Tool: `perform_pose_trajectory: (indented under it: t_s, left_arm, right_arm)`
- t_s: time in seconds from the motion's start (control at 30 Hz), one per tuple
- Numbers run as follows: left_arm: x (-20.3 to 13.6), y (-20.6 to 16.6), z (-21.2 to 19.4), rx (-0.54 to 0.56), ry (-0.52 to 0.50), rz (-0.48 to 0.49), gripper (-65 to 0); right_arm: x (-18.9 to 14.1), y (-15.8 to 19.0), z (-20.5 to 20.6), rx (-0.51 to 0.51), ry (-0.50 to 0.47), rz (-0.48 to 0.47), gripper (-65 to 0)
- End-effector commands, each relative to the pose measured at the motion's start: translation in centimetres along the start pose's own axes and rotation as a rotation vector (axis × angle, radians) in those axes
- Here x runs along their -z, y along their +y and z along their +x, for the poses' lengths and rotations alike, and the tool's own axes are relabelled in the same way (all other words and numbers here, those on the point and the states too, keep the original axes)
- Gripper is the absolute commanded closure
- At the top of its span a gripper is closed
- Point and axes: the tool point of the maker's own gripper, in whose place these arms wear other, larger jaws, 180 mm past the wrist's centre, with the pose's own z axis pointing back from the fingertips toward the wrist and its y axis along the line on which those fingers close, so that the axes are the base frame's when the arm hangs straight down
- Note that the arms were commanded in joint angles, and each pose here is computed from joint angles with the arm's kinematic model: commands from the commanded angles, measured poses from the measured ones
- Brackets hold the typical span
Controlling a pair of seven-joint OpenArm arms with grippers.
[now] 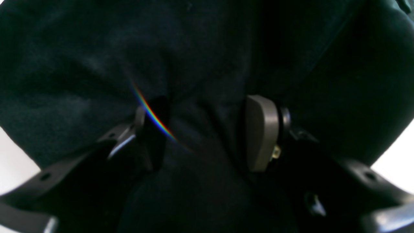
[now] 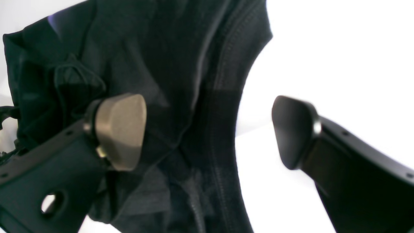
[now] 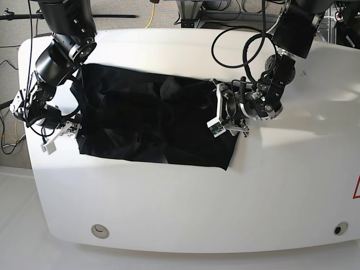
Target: Fold the T-shirt properly
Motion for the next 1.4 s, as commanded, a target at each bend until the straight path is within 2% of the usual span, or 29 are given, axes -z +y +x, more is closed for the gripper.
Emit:
perform_pose_trajectory:
  t_s: [0.0, 0.63, 1.1, 1.37]
  left_arm:
    - [-0.6, 1.2, -6.6, 0.03, 0.286, 0.064, -34.3]
    - [-0.5, 1.1, -6.5, 0.029, 0.284, 0.063, -34.3]
    - [-0.5, 1.1, -6.5, 0.028, 0.283, 0.062, -34.3]
    - [-0.5, 1.1, -6.5, 0.028, 0.283, 0.062, -34.3]
  right_arm:
    - [0.3, -1.3, -3.8, 0.018, 0.158, -0.055, -59.3]
    - [1.1, -1.7, -8.4, 0.05, 0.236, -0.053, -59.3]
    - [4.0, 1.9, -10.1, -0.01, 0.309, 0.01, -59.2]
    - [4.3, 2.3, -10.4, -0.027, 0.325, 0.014, -59.2]
